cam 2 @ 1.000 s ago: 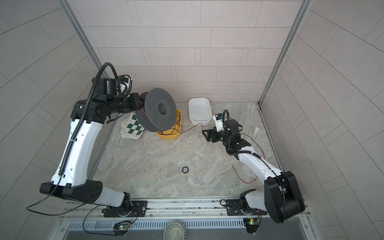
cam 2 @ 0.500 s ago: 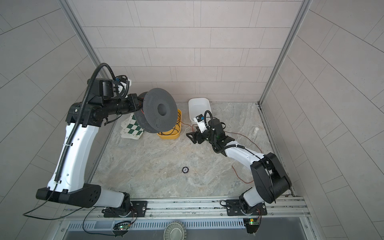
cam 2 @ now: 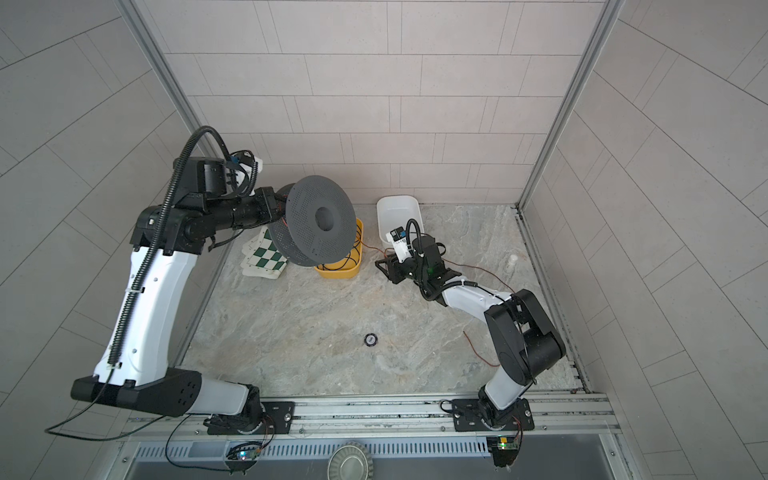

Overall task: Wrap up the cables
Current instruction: 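Grasp the red cable and carry it toward the spool with the right gripper, then carry red cable over the spool hub with right while left tilts spool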

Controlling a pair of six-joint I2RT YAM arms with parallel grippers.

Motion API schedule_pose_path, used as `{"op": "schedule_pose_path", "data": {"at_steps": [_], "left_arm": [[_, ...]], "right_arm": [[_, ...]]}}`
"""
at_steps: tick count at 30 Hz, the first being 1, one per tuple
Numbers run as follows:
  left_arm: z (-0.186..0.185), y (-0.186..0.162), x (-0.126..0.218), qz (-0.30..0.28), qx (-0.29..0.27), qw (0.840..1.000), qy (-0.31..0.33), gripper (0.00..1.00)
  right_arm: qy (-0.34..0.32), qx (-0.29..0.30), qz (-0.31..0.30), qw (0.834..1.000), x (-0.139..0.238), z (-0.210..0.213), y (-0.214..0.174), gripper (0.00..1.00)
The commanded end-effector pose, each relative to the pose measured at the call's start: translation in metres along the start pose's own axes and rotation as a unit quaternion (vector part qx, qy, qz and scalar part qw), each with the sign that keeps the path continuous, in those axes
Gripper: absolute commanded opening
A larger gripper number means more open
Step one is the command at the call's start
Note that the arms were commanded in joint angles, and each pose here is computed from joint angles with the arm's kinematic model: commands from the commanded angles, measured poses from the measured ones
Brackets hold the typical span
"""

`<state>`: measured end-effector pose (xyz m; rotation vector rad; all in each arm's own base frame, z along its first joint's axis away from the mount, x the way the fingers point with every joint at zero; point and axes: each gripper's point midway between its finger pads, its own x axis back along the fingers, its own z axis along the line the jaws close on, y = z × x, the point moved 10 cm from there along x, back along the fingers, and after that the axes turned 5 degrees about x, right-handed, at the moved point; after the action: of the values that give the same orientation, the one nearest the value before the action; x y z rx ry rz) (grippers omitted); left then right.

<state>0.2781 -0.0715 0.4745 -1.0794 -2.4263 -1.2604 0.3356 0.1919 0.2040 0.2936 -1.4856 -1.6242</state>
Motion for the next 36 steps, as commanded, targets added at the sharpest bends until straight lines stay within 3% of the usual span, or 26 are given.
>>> {"op": "schedule_pose_path", "data": {"at_steps": [1,5,14,20,23,30,36], "left_arm": [[-0.014,0.01,0.012,-0.049,0.0,0.998,-0.035,0.0],[-0.011,0.016,0.007,-0.066,0.023,0.997,-0.022,0.0],[0.007,0.025,-0.017,-0.119,0.116,0.986,0.013,0.0],[0.026,0.028,-0.036,-0.166,0.153,0.973,0.054,0.0],[0.029,0.029,-0.043,-0.186,0.147,0.968,0.081,0.0],[0.02,0.022,-0.068,-0.203,0.104,0.965,0.13,0.0],[0.007,0.01,-0.09,-0.203,0.052,0.963,0.167,0.0]], "right_arm": [[0.002,-0.001,-0.016,1.0,0.001,0.002,0.004,0.18],[-0.013,-0.003,-0.006,1.0,0.005,0.004,-0.003,0.0],[-0.066,0.05,0.053,0.995,0.012,0.028,-0.019,0.0],[-0.088,0.132,0.095,0.983,0.012,0.064,-0.026,0.0],[-0.091,0.175,0.118,0.973,0.011,0.081,-0.025,0.0],[-0.096,0.324,0.161,0.927,0.011,0.132,-0.005,0.0],[-0.084,0.387,0.164,0.904,0.02,0.163,0.017,0.0]]}}
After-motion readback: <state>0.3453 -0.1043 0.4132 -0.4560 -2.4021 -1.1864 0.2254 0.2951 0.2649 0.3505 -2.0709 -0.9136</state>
